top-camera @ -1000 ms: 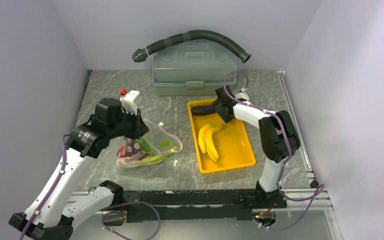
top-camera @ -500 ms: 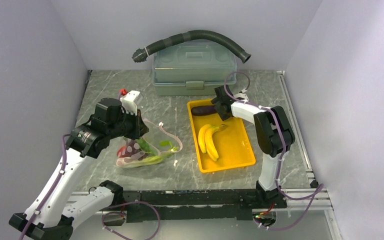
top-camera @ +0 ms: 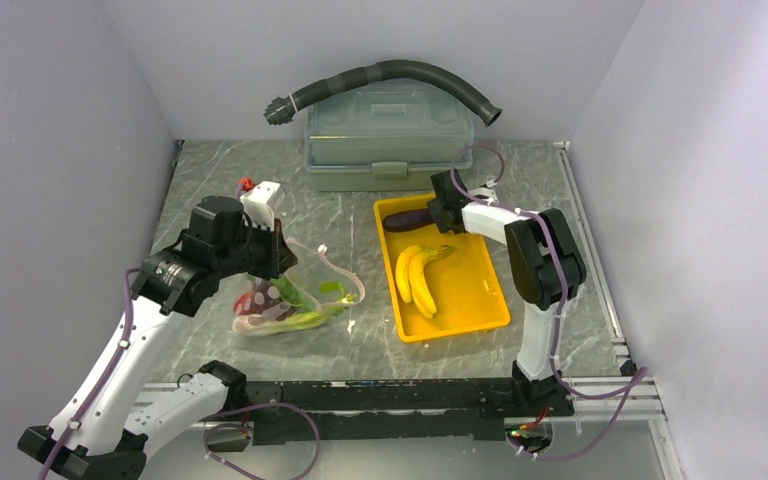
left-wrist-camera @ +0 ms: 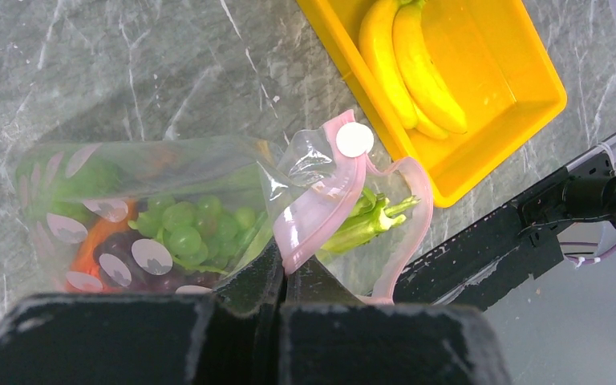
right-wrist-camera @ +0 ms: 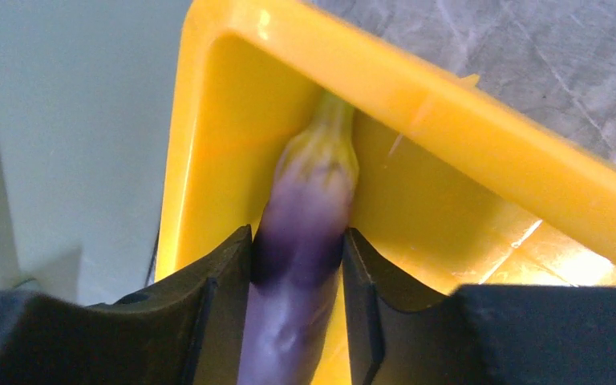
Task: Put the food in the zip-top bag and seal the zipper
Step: Pick up the fake vegetable from the bin.
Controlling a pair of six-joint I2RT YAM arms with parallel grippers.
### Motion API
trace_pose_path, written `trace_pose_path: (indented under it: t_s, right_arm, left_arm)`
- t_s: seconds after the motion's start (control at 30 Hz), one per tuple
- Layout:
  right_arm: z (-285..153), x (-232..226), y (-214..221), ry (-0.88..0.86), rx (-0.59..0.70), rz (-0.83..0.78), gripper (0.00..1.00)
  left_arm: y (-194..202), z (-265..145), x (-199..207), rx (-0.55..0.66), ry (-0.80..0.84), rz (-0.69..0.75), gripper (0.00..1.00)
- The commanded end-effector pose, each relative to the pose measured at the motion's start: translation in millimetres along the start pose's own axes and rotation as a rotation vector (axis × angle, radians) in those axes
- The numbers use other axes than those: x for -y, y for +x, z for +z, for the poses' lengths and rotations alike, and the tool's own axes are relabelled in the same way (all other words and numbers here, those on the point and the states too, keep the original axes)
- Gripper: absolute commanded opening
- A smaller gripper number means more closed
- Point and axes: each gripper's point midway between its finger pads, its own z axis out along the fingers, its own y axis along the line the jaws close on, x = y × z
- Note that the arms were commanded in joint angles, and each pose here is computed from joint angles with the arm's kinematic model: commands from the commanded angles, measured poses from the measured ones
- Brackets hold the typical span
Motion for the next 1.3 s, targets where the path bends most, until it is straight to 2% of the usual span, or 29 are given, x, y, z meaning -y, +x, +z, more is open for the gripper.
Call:
trace_pose_path:
  t_s: [0.0, 0.2, 0.27, 0.57, 0.83, 1.27]
  right_arm:
    - [7.7, 19.9, -7.2, 0.042, 0.032, 0.021, 0.35]
    - [-6.0, 15.4, -14.9, -0.003, 0.034, 0.020, 0.06]
    - [-11.5, 14.7, -17.5, -0.016, 0.039, 0.019, 0.01]
    - [-61.8, -11.9, -45.4, -0.170, 0.094, 0.010, 0.00]
    - [-126.2, -31.7, -72.5, -0.318, 0.166, -0.021, 0.00]
    - [-263.1, -60.7, -57.8, -0.674, 0.309, -0.251, 0.00]
  left_arm:
    - [-13.7, -8.5, 3.6, 0.058, 0.008, 0.035, 0.00]
    - [-15.6, -11.0, 3.9, 0.061, 0.003, 0.031, 0.00]
    - [-17.4, -13.9, 3.7, 0.068, -0.002, 0.031, 0.00]
    - [-17.4, -22.9, -2.2, 0.067, -0.050, 0.013, 0.00]
    - [-16.7, -23.8, -5.4, 0.066, -0.074, -0.013, 0.00]
    - [-14.6, -18.6, -6.9, 0.028, -0.090, -0.051, 0.00]
